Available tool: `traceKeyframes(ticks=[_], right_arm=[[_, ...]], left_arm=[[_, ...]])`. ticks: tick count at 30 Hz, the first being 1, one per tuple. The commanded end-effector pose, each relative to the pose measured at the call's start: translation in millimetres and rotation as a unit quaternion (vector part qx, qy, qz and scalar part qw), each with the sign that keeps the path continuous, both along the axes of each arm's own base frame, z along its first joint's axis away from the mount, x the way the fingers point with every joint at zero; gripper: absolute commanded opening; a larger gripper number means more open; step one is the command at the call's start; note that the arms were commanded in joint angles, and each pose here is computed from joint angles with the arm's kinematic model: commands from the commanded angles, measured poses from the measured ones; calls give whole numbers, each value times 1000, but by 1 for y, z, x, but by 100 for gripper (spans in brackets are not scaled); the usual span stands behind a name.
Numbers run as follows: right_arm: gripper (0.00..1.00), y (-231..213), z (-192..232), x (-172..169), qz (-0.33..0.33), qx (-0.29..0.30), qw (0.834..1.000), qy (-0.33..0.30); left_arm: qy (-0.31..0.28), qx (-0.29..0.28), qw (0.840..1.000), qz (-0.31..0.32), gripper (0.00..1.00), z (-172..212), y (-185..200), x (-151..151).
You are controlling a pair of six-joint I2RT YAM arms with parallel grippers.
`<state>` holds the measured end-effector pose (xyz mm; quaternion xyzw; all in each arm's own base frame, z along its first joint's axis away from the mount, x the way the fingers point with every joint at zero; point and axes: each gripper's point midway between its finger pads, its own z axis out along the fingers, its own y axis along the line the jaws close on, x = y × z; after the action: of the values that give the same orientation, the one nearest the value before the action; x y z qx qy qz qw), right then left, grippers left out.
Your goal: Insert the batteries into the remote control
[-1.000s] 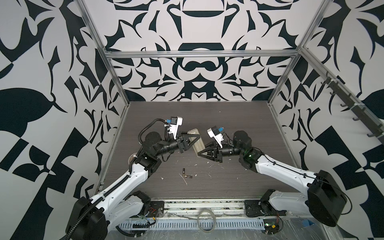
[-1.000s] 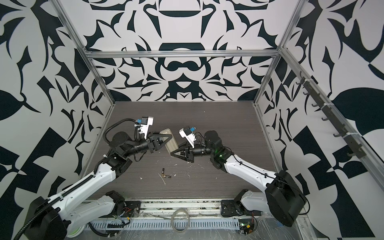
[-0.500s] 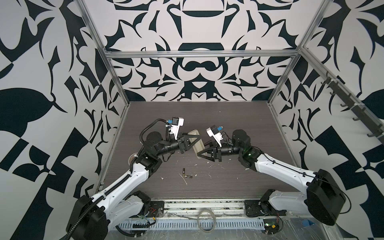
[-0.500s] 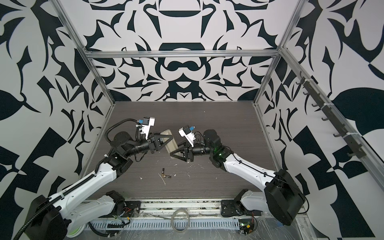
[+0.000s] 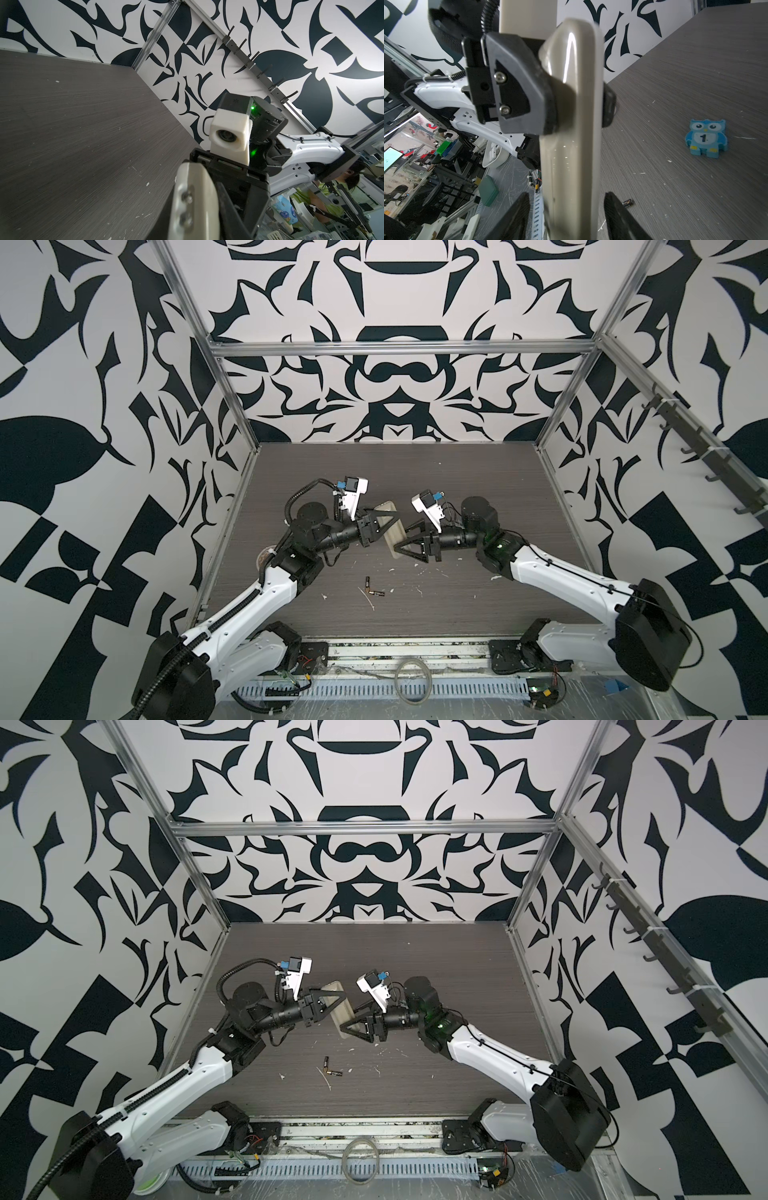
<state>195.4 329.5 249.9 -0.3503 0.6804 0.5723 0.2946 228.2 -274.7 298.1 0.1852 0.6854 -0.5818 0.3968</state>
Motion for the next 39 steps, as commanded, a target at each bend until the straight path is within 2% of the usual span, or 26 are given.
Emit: traceKeyframes(ticks=[1, 9, 13, 20, 26, 31, 39], right_arm=[[61, -3, 17, 4, -10, -2, 999, -43], [63, -16, 6, 13, -57, -51, 994, -80], [63, -26, 3, 20, -89, -76, 987, -114], [65, -38, 9, 20, -102, -101, 972, -184], [66, -38, 12, 3, -90, -134, 951, -265], [67, -38, 10, -7, -100, -158, 921, -343], [65, -24, 3, -22, -62, -177, 903, -387]], left_arm=[[-18, 0, 1000, 7, 2, 13, 1, 0], [3, 26, 999, 18, 0, -1, 2, 6], [23, 40, 999, 22, 0, -12, 3, 8], [65, 79, 995, 22, 0, -30, 4, 10], [109, 115, 987, 12, 0, -51, 1, 10], [123, 135, 983, -2, 0, -58, 1, 5], [181, 152, 971, -45, 0, -74, -4, -8]])
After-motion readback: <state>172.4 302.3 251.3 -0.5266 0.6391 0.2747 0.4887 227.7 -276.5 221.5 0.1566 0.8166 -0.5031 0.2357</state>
